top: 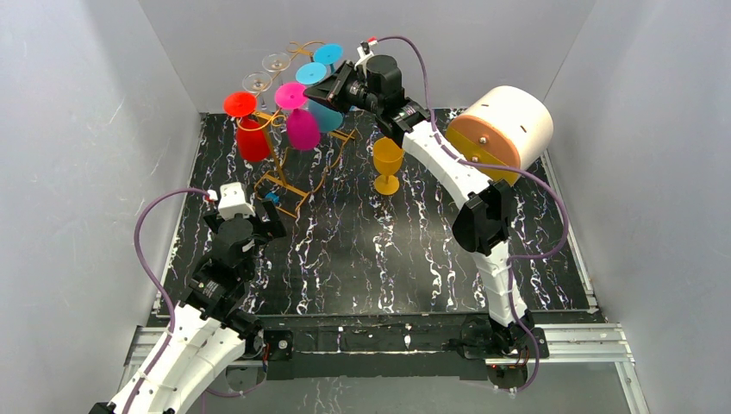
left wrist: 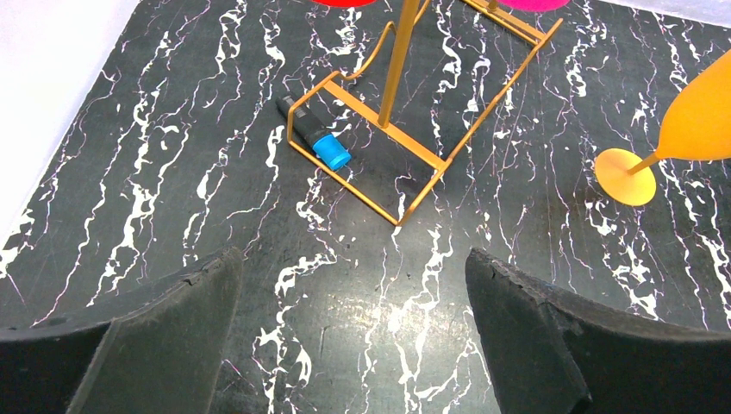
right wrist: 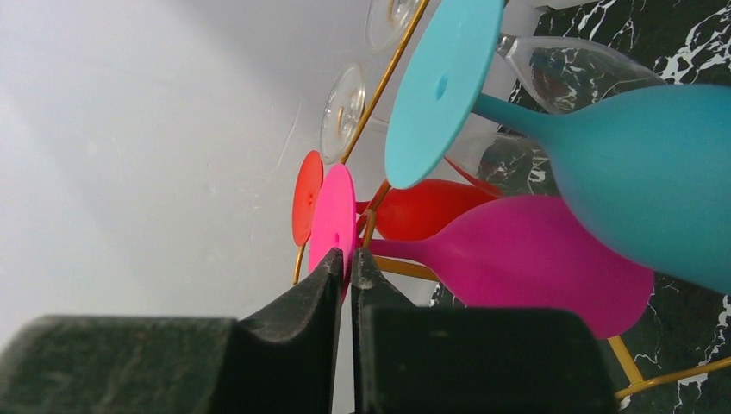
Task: Take the wine glass off the wine glass rack
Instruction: Pick up the wine glass from the wine rack.
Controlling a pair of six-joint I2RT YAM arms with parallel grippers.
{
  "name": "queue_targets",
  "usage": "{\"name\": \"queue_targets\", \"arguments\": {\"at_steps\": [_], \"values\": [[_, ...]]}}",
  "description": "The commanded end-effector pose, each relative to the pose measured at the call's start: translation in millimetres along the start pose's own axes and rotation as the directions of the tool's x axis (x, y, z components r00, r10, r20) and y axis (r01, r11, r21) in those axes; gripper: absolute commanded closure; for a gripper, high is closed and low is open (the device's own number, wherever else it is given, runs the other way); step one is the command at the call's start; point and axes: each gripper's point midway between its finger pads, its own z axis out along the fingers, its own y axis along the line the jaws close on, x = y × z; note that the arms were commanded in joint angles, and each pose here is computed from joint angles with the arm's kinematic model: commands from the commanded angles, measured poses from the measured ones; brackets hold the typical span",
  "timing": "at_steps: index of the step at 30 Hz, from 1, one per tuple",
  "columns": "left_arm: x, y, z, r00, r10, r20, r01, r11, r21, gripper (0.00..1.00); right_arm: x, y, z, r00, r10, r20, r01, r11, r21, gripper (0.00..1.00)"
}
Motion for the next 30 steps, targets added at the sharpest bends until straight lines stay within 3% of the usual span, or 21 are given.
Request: {"name": "queue_targets", "arguments": {"at_steps": [1, 16, 23, 30], "values": [[-7.1, -0.4, 1.3, 1.0, -0.006, 0.018, 0.006, 1.0, -0.002, 0.02, -4.8, 24.3, -1.3, 1.0, -0.028, 0.006, 0.028, 0.998, -0.064, 0.93], [-6.8, -0.7, 1.1, 1.0, -0.004, 0.017, 0.004, 1.0, 0.001, 0.02, -6.1, 35.6, -7.3, 1.0, 0.004, 0.009, -0.003, 0.996, -0.088, 0.99], [-5.8, -1.6, 0.9, 1.0, 0.005, 0.008, -0.005, 1.0, 0.007, 0.02, -13.6, 69.0, -22.0, 0.995, 0.096, 0.016, -0.092, 0.983, -0.161, 0.99], [-5.2, -5.9, 0.0, 1.0, 0.016, 0.001, -0.016, 0.999, 0.035, 0.02, -20.0, 73.7, -30.6, 0.987, 0.154, 0.037, -0.147, 0.977, -0.153, 0.99]]}}
